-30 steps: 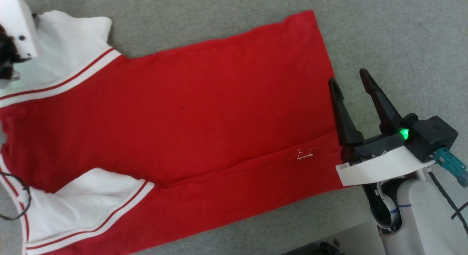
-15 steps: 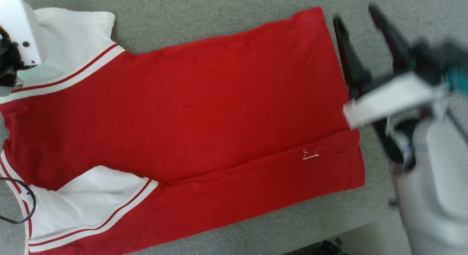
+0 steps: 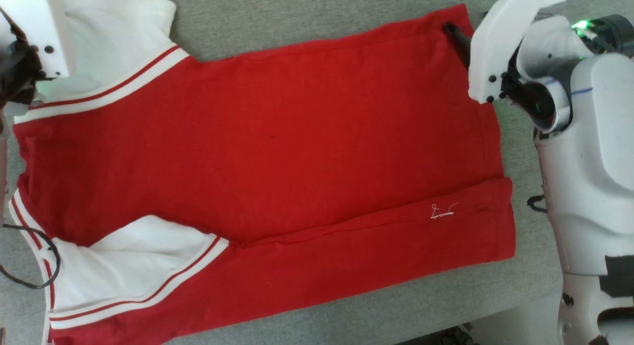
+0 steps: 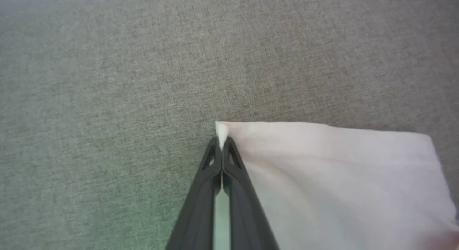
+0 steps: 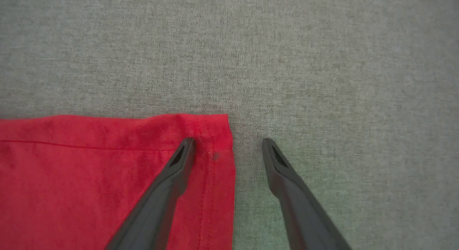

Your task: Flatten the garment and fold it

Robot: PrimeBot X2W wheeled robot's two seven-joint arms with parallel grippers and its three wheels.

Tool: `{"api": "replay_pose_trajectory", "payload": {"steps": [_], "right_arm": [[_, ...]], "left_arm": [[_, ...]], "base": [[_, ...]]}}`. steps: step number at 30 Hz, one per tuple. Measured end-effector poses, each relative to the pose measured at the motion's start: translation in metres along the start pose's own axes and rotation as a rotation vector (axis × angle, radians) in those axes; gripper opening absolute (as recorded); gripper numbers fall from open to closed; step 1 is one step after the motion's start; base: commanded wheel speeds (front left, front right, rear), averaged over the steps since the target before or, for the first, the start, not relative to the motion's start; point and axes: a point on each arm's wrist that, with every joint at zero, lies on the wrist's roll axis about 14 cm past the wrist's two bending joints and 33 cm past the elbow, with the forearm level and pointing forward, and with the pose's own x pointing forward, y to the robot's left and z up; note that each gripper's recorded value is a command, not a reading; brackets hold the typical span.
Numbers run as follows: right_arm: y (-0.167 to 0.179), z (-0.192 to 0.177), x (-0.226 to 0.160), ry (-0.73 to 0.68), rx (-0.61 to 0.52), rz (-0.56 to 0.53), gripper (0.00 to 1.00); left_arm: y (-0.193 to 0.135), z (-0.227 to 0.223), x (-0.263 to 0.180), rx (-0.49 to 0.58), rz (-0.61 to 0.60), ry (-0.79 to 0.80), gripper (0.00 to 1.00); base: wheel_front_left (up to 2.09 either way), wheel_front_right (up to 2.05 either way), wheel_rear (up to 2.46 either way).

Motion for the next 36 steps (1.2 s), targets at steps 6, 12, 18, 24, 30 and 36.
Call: {"api": "replay_pose_trajectory", "payload": {"steps": [6,12,18,24,30,36], "right_arm": [[0.005,0.000,0.000,0.083,-0.034,0.000,0.00],[0.012,0.013,-0.008,-0.002,-0.046,0.014,0.00],[0.023,0.026,-0.031,-0.215,-0.043,0.041,0.00],[0.027,0.024,-0.065,-0.373,-0.011,0.060,0.00],[0.026,0.007,-0.097,-0.445,0.033,0.065,0.00],[0.026,-0.012,-0.117,-0.462,0.029,0.070,0.00]], "left_arm": [[0.001,0.003,0.001,0.012,-0.008,-0.036,0.00],[-0.002,0.024,-0.009,0.043,-0.023,-0.237,0.00],[-0.009,0.038,-0.045,-0.033,-0.058,-0.526,0.00],[-0.008,0.014,-0.096,-0.128,-0.065,-0.669,0.00],[-0.009,-0.035,-0.143,-0.203,-0.040,-0.681,0.00],[-0.009,-0.081,-0.178,-0.289,-0.027,-0.647,0.00]], "base": [[0.00,0.00,0.00],[0.00,0.00,0.00],[0.00,0.00,0.00],[0.00,0.00,0.00],[0.00,0.00,0.00],[0.00,0.00,0.00]]}}
